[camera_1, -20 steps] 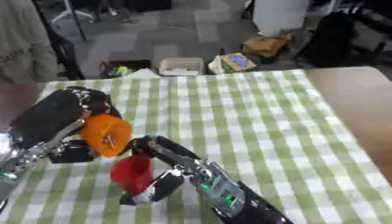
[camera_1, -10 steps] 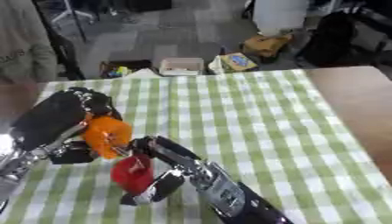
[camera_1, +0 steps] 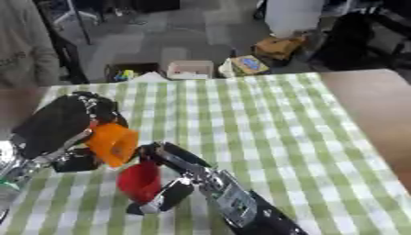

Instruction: Pour the contents of one cup into another cup.

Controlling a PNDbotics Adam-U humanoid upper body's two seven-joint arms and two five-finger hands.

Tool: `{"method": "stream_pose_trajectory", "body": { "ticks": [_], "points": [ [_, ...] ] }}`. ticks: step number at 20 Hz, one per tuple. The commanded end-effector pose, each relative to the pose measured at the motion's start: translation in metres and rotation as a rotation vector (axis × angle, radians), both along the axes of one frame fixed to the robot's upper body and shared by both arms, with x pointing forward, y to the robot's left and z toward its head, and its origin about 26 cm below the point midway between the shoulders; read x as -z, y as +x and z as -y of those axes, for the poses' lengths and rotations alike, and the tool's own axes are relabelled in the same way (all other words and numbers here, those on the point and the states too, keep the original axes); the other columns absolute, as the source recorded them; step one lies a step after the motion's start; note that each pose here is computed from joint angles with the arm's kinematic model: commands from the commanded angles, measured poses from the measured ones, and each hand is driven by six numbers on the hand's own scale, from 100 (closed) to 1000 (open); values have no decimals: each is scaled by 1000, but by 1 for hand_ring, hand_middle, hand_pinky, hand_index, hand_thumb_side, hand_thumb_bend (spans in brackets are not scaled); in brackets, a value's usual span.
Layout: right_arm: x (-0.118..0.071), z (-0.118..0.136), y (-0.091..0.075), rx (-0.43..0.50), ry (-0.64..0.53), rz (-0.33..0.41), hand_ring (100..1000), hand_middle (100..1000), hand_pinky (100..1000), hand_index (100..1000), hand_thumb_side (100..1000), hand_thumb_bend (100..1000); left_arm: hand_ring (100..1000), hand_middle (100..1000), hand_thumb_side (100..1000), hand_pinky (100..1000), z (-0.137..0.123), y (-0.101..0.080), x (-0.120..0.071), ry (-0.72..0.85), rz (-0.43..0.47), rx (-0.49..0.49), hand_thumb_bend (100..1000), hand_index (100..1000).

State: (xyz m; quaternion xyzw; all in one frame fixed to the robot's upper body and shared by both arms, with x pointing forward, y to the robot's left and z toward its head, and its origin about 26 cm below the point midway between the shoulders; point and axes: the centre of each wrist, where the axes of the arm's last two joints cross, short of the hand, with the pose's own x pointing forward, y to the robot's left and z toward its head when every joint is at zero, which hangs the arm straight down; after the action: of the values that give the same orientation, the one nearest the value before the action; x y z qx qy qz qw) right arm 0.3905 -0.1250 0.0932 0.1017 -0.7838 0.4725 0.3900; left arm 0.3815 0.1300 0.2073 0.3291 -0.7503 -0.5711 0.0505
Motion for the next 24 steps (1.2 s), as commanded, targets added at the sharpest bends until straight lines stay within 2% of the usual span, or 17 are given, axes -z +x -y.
{"method": "stream_pose_trajectory", "body": {
  "ticks": [1,24],
  "points": [
    [-11,-2,3,-8,11,30,375,228,361,786,100,257,254,197,100,534,-5,0,-10,10,39,-6,307,527],
    [-12,-2,3,-5,15,32,375,228,359,786,100,287,256,195,100,536,-5,0,-10,20,49,-11,314,527]
  ]
}}
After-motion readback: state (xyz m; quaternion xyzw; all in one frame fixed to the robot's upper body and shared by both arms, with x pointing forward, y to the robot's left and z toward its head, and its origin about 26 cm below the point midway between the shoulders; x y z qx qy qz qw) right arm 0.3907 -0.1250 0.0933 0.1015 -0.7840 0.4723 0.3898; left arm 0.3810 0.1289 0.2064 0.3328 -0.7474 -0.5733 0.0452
